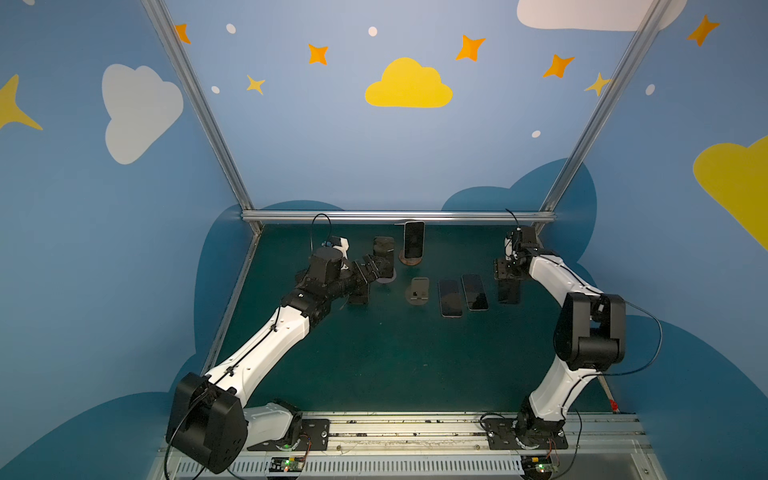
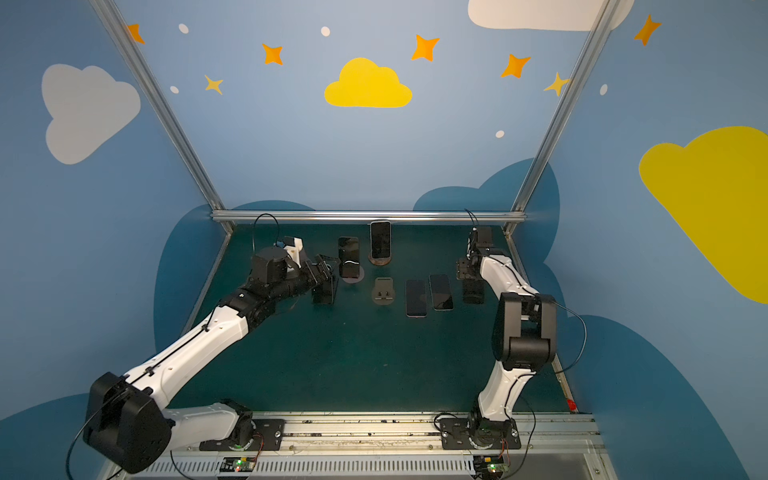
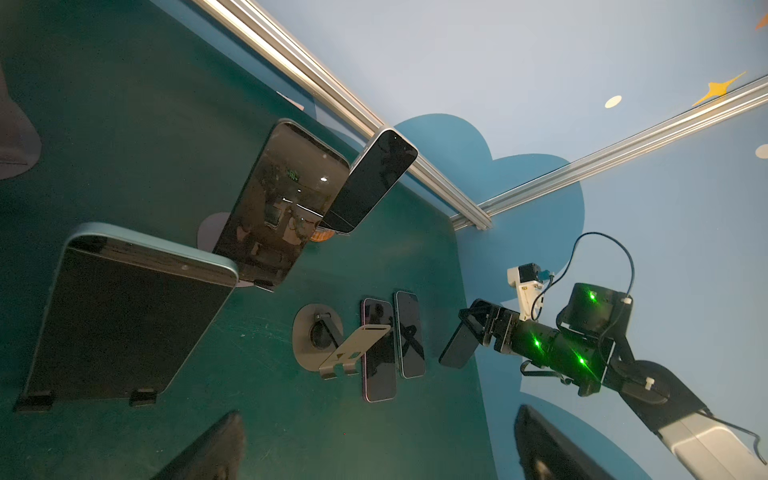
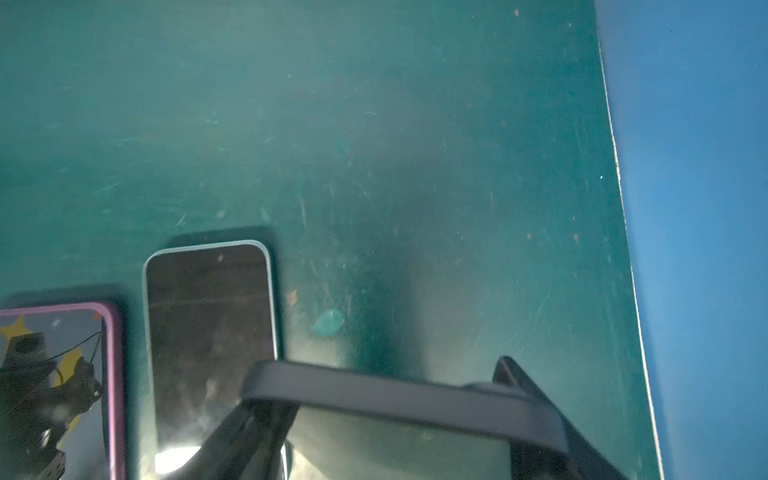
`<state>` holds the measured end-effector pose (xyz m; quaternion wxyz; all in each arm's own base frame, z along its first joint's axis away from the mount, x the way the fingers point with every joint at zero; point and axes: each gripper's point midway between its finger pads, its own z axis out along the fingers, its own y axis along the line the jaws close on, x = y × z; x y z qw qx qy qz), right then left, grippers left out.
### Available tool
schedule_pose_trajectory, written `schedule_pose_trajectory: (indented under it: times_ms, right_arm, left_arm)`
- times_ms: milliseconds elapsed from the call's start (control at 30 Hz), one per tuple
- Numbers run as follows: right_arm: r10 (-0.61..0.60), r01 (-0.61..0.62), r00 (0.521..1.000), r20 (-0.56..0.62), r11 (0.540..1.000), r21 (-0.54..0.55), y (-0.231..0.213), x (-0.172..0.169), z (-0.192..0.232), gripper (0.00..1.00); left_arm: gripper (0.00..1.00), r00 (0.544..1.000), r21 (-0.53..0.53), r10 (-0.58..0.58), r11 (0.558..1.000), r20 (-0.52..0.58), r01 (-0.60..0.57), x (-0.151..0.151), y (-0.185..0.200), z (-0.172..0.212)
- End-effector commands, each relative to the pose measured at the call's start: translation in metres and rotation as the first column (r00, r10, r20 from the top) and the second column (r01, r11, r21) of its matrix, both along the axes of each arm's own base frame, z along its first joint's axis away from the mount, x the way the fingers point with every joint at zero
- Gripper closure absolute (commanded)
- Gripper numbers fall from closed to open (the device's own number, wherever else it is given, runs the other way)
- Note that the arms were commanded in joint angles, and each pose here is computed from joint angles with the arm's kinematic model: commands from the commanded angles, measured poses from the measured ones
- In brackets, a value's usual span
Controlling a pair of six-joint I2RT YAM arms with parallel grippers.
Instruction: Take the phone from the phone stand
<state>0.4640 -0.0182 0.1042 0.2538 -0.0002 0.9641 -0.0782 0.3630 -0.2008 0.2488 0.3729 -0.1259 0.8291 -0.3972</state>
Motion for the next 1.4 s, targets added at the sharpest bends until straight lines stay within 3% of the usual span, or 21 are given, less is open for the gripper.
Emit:
schedule_pose_trajectory:
  times_ms: [0,467,800,1000,1367]
  right_arm:
    - [-0.036,0.036,0.996,-0.083,0.999,0.004,-0.005,-0.008,-0.010,0.39]
    - [-0.019,0.013,0.970,-0.241,1.000,-0.023,-0.009,-0.004,-0.051,0.39]
    - [-0.028,0.022,0.913,-0.406,1.000,-0.017,-0.002,-0.015,-0.081,0.38]
    - [-0.033,0.037,0.909,-0.414,0.999,0.002,0.003,-0.018,-0.082,0.38]
    - [0.064,-0.025,0.881,-0.469,0.996,0.088,0.020,-0.010,-0.103,0.34]
  left_arm:
    - [0.00,0.999,-0.018,-0.009,1.000,0.032,0.010,0.002,-0.004,0.015]
    - [0.00,0.999,-0.023,-0.015,1.000,0.032,0.015,0.002,-0.005,0.016]
    - [0.00,1.000,-0.022,-0.011,1.000,0.023,0.011,0.002,-0.005,0.013]
    - [0.00,1.000,-0.025,-0.014,1.000,0.026,0.015,0.002,-0.005,0.014]
    - [0.00,0.999,-0.026,-0.022,0.999,0.030,0.023,0.002,-0.006,0.014]
